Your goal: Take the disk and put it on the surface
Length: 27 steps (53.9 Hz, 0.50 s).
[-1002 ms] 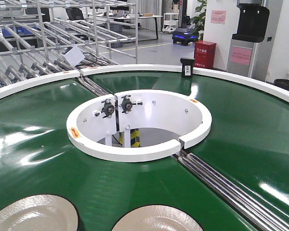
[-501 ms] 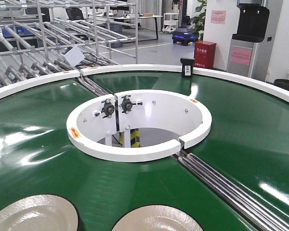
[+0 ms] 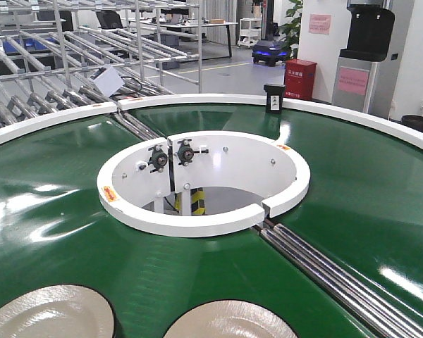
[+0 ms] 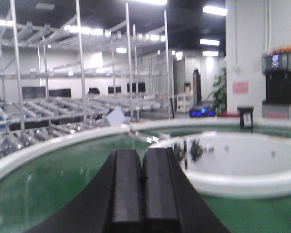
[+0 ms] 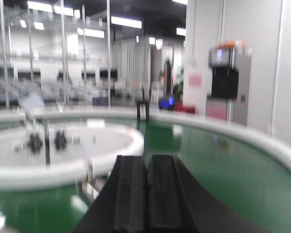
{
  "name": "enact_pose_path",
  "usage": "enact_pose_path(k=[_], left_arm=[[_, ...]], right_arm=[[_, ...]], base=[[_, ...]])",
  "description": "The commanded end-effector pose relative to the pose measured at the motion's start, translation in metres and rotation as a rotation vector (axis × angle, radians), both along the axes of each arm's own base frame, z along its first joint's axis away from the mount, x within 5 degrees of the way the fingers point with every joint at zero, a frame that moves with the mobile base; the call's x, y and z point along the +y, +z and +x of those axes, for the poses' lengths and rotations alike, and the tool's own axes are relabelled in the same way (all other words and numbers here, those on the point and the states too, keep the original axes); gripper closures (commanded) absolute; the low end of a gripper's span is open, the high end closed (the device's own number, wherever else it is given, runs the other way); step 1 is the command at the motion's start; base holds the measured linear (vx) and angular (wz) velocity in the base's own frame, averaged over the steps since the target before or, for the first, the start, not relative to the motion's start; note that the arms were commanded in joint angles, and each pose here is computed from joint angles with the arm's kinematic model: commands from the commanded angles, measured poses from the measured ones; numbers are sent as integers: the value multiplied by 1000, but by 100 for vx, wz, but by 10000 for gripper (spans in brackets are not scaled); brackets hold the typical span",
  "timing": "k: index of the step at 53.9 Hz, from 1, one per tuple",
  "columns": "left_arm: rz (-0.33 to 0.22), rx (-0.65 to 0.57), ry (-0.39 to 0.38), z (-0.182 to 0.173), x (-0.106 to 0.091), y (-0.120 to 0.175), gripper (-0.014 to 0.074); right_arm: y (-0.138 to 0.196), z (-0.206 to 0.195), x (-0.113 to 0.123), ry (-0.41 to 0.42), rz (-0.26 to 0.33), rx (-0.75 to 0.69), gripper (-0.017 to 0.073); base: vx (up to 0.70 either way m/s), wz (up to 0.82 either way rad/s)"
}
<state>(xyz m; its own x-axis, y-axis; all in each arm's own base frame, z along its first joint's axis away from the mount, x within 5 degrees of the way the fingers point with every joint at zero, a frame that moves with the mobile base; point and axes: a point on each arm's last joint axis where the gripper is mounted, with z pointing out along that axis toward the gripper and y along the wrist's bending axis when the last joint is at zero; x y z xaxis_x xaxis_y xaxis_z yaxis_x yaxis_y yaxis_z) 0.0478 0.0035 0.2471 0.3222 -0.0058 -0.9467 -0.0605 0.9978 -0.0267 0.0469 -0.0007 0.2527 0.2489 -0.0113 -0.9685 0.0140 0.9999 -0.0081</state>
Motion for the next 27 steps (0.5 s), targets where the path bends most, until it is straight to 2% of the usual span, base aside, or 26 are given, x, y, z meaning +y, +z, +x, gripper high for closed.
enact_pose_path(k=[1,6,13,20,27], left_arm=[[19,-218,7,-18,-1,62,595],[81,-254,35,-21,-1,114,595],[92,-216,38,5,1,172,595],[87,-118,33,47,3,200,595],[83,-33,30,85,6,199,595]], right_arm=[[68,-20,0,-13,-10,-237,568],[122,-22,0,-11,-12,-272,568],[177,1,0,-7,-12,-217,568],[206,46,-1,-5,-10,-136,568],[206,88,-1,-3,-3,-42,568]], base=[[0,-1],[0,-1],[0,0],[0,0],[0,0]])
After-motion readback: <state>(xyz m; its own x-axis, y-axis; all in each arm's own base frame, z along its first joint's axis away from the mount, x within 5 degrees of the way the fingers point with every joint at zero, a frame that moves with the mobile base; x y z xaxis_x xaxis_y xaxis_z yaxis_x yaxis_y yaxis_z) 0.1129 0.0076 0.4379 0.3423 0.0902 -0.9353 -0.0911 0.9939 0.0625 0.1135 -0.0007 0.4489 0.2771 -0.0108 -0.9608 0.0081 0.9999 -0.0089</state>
